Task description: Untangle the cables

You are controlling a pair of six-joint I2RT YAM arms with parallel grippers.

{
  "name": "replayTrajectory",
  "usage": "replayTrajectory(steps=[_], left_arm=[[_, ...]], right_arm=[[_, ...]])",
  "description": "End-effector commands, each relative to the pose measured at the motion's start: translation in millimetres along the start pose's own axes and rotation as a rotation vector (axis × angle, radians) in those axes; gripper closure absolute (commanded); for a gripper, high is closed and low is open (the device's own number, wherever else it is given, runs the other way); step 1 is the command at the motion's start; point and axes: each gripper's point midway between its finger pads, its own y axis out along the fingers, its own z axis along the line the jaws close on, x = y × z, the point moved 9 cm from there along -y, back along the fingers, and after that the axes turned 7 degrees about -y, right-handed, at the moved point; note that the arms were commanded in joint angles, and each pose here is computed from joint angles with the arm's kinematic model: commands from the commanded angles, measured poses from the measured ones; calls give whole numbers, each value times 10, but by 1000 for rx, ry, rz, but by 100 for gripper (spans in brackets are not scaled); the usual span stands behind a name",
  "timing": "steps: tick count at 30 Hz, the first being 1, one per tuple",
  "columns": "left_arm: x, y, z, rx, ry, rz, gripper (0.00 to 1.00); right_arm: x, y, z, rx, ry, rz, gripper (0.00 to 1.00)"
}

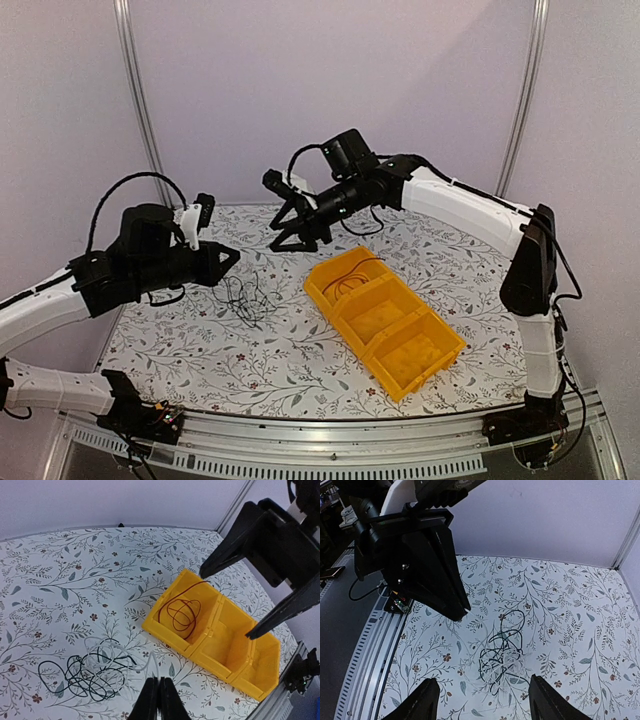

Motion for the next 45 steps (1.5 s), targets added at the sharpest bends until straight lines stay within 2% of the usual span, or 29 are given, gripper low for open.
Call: replayTrajectory(steps=[1,5,10,12,17,20,23,25,27,28,31,34,38,45], left_arm=[[42,22,-110,-126,5,1,100],[48,0,-136,-158,-7,-2,100],[16,-9,-133,-172,-17,10,100],[3,-7,-129,-175,-24,12,100],[0,3,-138,-189,-27,7,100],[3,15,-143,-192,-27,3,100],[7,16,-146,-193,-28,0,100],[9,11,-138,-190,-29,-6,100],[-6,15,-121,-183,-30,-11,100],[-19,21,-105,-175,-31,-14,94],[-96,88,4,-110,-49,-45,73],[-205,199,139,-71,-96,-119,64],[-414,427,260,-91,-146,-154,60],[-703,969,369,-82,-149,-105,60]], right_arm=[[47,296,34,64,-17,-99,35],[6,429,86,101,-22,-136,41],[-121,571,124,135,28,-129,59],[-135,582,122,138,54,-128,61],[-208,625,134,140,85,-115,57],[-252,655,143,150,99,-112,68],[-245,663,142,152,103,-115,71],[-249,673,127,142,97,-113,80],[-227,672,107,122,85,-112,98],[-201,657,90,107,79,-113,100],[-75,581,67,77,68,-123,100],[37,500,64,56,58,-131,100],[84,449,79,48,64,-129,100],[250,363,47,20,52,-154,100]])
